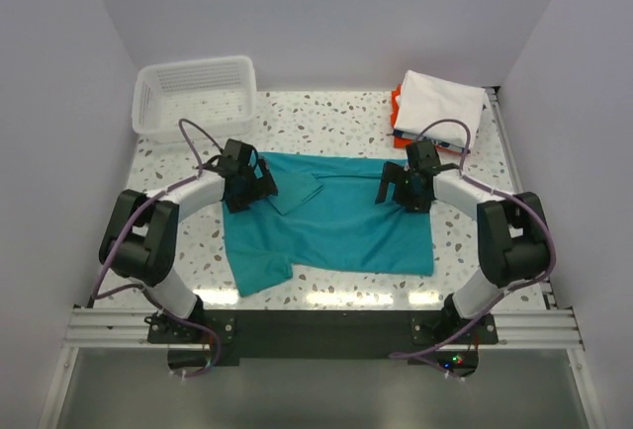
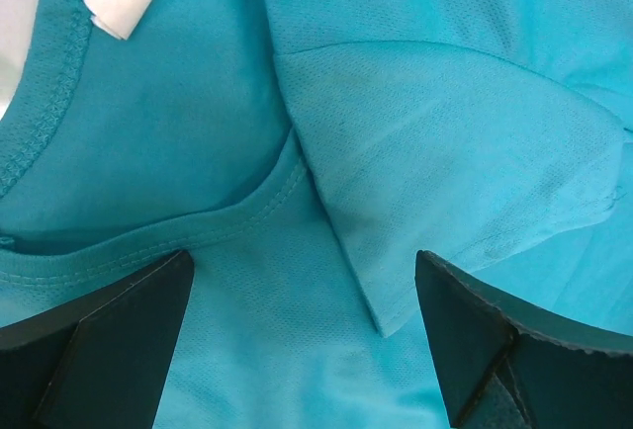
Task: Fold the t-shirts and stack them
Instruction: Flatten the tshirt out
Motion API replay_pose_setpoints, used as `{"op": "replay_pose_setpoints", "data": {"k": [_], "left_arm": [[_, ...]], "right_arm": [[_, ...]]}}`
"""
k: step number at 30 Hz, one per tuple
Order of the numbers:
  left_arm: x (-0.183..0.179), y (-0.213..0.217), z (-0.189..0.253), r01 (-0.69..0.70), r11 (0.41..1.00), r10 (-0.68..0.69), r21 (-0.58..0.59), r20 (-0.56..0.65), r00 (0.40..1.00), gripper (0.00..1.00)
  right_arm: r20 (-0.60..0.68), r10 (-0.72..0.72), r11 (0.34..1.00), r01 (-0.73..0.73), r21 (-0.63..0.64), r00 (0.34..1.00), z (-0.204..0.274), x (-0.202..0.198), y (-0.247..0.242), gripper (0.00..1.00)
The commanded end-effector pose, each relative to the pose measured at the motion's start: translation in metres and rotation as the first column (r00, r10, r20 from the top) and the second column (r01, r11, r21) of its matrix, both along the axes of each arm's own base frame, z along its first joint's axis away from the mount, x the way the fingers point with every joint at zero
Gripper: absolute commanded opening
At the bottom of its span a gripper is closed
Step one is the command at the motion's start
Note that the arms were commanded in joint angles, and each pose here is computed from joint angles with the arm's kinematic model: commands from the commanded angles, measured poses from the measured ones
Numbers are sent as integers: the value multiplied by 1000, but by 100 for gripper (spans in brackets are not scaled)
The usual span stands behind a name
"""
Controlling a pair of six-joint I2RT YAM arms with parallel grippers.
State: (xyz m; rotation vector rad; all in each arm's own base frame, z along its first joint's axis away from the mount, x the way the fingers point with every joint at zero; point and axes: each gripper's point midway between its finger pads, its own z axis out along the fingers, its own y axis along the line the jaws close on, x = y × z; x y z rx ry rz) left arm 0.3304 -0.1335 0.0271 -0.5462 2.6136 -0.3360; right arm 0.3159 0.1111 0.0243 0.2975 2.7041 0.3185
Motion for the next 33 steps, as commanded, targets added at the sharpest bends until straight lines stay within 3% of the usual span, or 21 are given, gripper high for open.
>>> {"op": "replay_pose_setpoints", "data": {"k": [1,10,16,20,22,24,28,29,33], "left_arm": [[18,13,-14,-22,999,23,39,-15,1000,100],[54,22,4,-41,999,40,35,36,999,100],[44,29,41,-64,996,58,68,95,994,100],[11,30,74,-83,996,77,31,157,985,100],[-17,37,81,-119,992,115,32,127,985,100],[-55,46,65,-152,987,150,55,39,988,100],[-115,49,58,-153,988,153,11,-3,988,100],[-138,50,44,-143,990,144,18,-71,987,100],[-176,37,30,-169,983,160,-70,-116,980,100]], "right_arm": [[-30,-40,999,40,-16,999,-23,15,-7,99],[4,-45,998,45,-46,999,-3,37,-13,99],[165,-39,999,43,-23,985,58,28,-18,99],[276,-62,998,60,17,959,99,9,-21,99],[289,-76,997,75,18,954,104,-3,-26,99],[342,-107,994,104,29,933,121,-13,-32,99],[366,-144,989,149,14,919,124,-30,-44,99],[380,-150,988,154,19,913,127,-32,-44,99],[384,-169,985,170,31,908,126,-35,-46,99]]}}
